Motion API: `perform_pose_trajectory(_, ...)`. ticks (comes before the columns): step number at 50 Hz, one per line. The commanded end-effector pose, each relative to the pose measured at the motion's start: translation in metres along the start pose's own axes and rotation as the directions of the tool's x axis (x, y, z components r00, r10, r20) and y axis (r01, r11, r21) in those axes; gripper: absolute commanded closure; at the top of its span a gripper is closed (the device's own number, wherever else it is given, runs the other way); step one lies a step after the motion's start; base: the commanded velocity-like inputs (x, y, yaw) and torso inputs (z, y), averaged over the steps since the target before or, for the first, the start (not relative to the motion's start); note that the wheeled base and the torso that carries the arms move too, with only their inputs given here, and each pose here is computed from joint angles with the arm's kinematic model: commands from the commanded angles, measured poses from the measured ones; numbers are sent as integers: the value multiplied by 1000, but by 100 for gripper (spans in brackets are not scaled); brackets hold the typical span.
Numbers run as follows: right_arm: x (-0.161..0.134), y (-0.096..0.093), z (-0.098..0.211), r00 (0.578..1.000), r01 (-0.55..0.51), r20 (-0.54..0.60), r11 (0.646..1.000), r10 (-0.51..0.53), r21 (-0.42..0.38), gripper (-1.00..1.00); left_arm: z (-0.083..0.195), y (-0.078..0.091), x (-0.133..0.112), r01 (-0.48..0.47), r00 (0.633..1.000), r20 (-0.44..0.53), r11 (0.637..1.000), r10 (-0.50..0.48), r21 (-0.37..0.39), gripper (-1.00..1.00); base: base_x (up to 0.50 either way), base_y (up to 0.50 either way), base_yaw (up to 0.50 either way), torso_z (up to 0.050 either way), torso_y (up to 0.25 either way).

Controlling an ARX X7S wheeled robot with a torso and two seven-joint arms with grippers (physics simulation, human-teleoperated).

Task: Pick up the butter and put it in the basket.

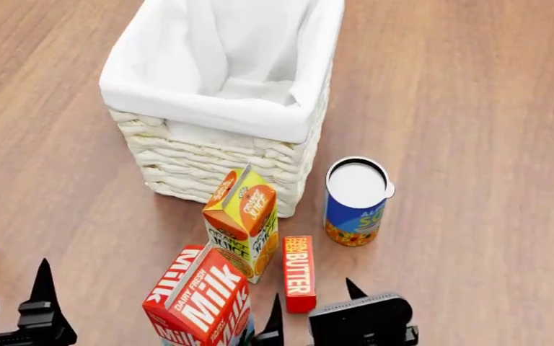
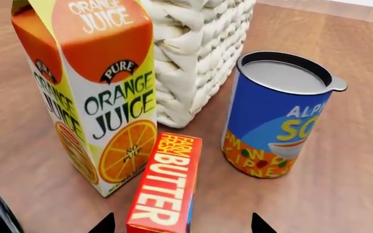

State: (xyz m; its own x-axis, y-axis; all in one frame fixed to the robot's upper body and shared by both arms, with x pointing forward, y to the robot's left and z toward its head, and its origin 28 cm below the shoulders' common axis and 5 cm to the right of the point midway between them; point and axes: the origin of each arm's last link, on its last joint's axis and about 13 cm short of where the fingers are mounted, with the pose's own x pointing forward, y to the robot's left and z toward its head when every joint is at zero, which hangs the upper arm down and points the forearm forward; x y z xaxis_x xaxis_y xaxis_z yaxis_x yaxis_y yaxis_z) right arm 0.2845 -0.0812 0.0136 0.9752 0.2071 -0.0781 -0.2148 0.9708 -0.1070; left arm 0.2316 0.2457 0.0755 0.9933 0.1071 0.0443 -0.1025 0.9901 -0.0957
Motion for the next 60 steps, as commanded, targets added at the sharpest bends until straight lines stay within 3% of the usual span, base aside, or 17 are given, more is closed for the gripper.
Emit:
perform_pose_trajectory(1,8,0,-1,1000,1,-31,1000,0,5,-100,1,0,-2,3,1000,2,1000,-3,0,-100,0,0,0,0,0)
perform_pose_trajectory(42,18,-1,3,998,-2,-56,1000,2,-7,-100,2,-1,-4,8,1000,2,1000,-8,-3,-100,0,0,0,0,0)
perform_pose_trajectory(43,18,-1,3,998,-1,-56,1000,0,-9,100,1,-1,-4,8,1000,2,1000,-8,-3,-100,0,0,0,0,0)
perform_pose_trajectory(60,12,0,9,1000,16,-13,1000,-16,-15,100,2,-1,-4,6,1000,3,1000,-6,-3,-100,0,0,0,0,0)
